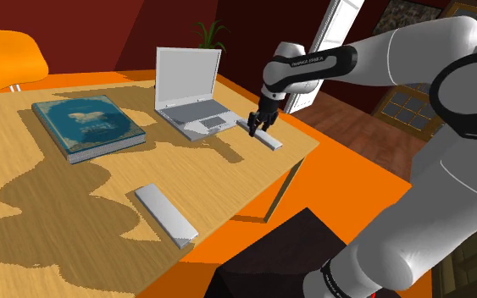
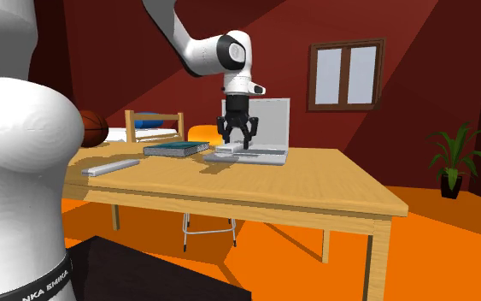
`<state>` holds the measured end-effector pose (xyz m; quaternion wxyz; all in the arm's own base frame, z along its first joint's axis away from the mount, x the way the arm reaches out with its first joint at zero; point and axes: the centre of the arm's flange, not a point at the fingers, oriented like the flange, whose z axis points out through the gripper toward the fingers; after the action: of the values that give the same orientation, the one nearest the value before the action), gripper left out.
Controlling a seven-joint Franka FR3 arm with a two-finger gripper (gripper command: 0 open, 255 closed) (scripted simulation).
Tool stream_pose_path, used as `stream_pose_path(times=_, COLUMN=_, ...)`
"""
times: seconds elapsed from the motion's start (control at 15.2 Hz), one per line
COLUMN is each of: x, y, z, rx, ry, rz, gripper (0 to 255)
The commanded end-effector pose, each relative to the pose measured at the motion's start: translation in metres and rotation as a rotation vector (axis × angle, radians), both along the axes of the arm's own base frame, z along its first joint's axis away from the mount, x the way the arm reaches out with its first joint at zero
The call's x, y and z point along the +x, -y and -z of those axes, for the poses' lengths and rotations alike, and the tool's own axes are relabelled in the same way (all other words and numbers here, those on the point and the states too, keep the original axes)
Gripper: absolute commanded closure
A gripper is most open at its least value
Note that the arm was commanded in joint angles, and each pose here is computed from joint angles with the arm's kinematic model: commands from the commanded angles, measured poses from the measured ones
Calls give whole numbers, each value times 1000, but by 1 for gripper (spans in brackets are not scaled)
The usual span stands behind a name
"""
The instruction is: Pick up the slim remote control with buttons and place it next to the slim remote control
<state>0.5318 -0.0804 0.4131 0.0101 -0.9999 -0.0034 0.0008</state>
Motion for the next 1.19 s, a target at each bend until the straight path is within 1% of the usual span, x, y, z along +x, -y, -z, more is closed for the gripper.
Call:
stream_pose_path(times=0.0, x=2, y=-25, z=-2, rx=0, ry=0, rz=2, gripper=255)
stream_pose_path(times=1.12, x=13, y=-249, z=-3, rx=0, ry=0, rz=2, gripper=255)
